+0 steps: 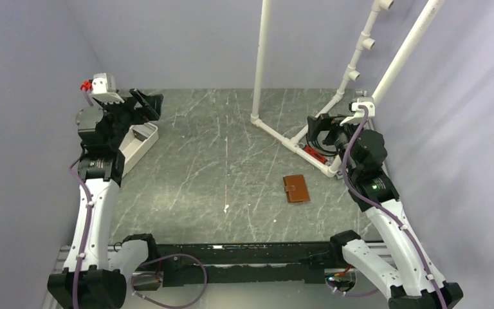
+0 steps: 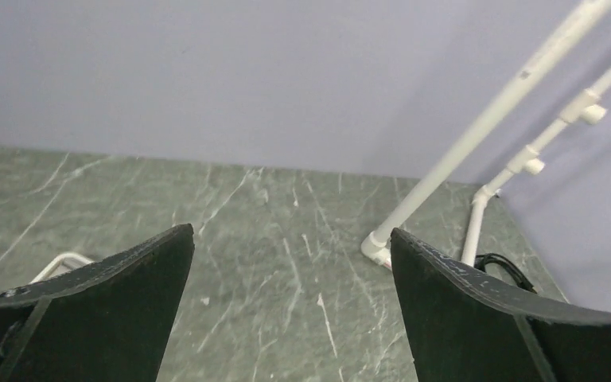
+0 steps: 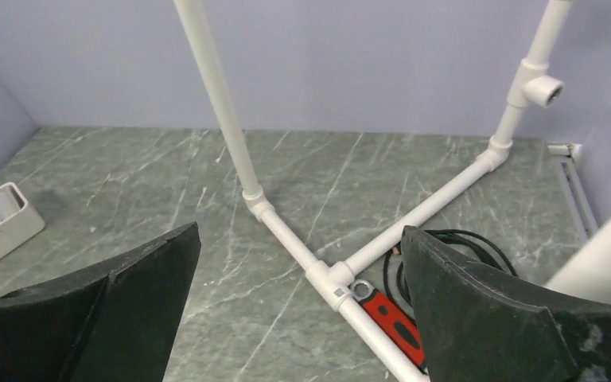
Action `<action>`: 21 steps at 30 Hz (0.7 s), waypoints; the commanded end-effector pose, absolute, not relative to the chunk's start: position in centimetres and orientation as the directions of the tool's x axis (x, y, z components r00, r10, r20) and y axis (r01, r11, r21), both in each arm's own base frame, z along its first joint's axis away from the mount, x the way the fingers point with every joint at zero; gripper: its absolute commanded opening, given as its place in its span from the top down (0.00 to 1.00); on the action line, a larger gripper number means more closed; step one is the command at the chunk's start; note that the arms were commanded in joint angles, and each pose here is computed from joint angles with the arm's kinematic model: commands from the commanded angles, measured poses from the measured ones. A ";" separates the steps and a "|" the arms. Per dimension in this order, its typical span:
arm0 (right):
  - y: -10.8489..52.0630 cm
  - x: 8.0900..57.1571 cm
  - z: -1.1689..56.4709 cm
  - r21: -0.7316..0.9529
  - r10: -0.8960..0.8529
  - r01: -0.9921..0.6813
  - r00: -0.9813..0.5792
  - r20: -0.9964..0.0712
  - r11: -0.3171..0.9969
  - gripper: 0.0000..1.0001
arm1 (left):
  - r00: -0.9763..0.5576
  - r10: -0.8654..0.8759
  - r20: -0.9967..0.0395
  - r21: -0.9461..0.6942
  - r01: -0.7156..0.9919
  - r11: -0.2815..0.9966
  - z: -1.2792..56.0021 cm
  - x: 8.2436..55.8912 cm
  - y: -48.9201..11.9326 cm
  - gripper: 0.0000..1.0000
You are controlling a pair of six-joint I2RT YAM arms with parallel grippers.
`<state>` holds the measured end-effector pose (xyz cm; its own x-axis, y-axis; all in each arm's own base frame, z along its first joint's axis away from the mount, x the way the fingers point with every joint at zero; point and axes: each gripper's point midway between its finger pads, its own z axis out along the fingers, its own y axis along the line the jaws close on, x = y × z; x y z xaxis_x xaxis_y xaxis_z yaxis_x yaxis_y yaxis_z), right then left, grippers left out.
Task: Put the credit cards into the card holder
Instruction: Open the card holder at the center of the board.
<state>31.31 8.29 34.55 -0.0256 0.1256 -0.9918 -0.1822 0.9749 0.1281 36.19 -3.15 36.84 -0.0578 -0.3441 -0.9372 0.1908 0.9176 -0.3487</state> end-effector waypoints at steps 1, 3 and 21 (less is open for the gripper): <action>9.2 32.1 33.8 0.170 0.159 -0.181 -0.075 -0.984 0.969 0.00 | -0.093 -0.342 -0.935 -0.354 0.273 0.894 36.9 36.2 -5.2 0.01; 9.7 32.1 33.1 0.175 0.154 -0.196 -0.118 -0.981 0.965 0.00 | -0.150 -0.339 -0.929 -0.369 0.290 0.883 35.4 36.1 -6.3 0.01; 12.3 28.2 10.1 0.341 0.256 0.044 -0.752 -0.608 0.939 0.46 | -0.825 -0.197 -0.530 -0.690 0.286 0.665 14.7 26.2 -28.4 0.14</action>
<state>30.33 12.81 14.99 -0.6601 0.1797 -0.7293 -0.0956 0.9430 0.3189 28.72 -24.37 17.60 -0.7565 -0.1836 -0.6277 0.3415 0.7075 -0.6186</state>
